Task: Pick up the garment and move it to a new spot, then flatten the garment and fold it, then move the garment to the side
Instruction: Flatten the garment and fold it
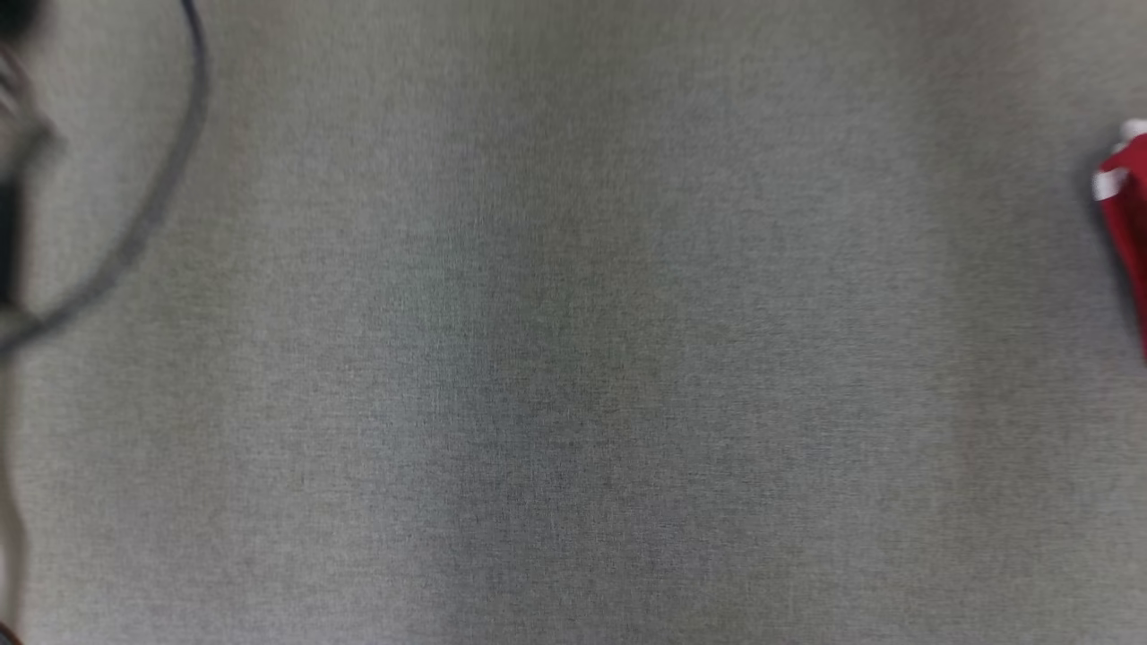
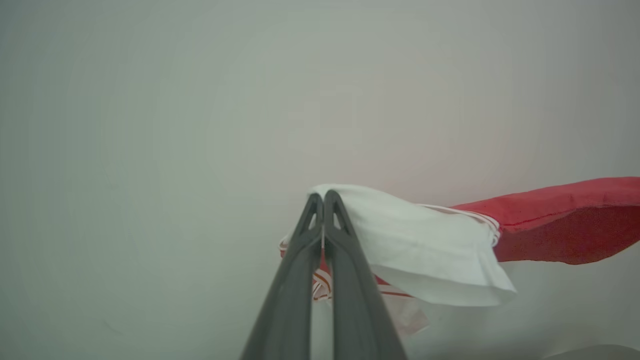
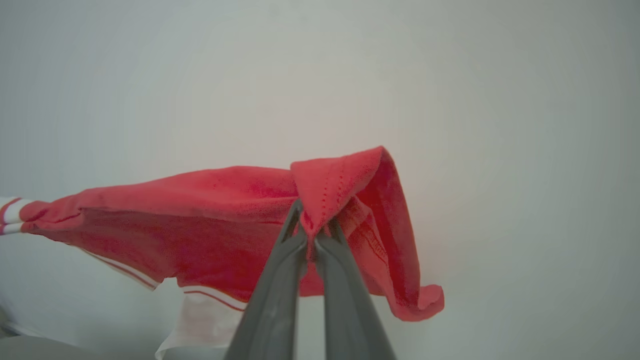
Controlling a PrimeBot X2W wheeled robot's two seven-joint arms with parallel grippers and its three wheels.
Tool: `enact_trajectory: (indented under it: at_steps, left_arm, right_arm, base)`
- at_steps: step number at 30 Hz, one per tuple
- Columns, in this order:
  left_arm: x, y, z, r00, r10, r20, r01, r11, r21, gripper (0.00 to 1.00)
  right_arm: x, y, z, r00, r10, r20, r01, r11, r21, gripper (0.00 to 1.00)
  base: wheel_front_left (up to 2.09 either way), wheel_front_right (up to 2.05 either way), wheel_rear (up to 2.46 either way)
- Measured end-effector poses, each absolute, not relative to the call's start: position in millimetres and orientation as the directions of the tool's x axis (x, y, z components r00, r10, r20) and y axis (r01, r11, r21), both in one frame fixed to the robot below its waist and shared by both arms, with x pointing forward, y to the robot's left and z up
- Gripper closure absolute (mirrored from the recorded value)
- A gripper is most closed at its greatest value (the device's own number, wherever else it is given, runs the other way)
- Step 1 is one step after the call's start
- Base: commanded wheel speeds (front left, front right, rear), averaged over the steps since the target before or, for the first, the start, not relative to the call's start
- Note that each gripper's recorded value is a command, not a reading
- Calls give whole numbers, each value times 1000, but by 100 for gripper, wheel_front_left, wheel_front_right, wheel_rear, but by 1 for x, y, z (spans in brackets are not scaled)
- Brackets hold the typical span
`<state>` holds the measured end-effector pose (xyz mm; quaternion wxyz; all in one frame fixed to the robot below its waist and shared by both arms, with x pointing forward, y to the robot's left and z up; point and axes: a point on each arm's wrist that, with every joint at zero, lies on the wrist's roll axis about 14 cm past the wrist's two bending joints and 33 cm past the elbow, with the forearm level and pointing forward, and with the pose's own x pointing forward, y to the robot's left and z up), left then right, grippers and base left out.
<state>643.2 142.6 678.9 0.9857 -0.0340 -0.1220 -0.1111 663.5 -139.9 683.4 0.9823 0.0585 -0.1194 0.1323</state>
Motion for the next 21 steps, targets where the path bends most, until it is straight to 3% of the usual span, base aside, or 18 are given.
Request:
enact_trajectory:
  at_steps: [3, 7, 12, 21]
  left_arm:
    - [638, 156, 581, 980, -191, 53, 196, 973, -121, 100]
    - [614, 169, 518, 983, -171, -65, 160, 976, -149, 100]
    - [573, 173, 480, 977, -168, -135, 145, 975, -168, 100]
    - [510, 158, 468, 965, -207, -164, 168, 961, -219, 100]
  right_arm:
    - [659, -138, 570, 961, 275, 28, -276, 945, 178, 100]
    - [628, -141, 477, 940, 290, -179, -250, 944, 217, 100]
    - [591, -144, 437, 909, 299, -291, -241, 945, 219, 100]
    - [516, -146, 400, 844, 312, -436, -230, 945, 232, 100]
  base:
    - [0, 0, 0]
    - [0, 0, 0]
    - [0, 0, 0]
    - [0, 0, 0]
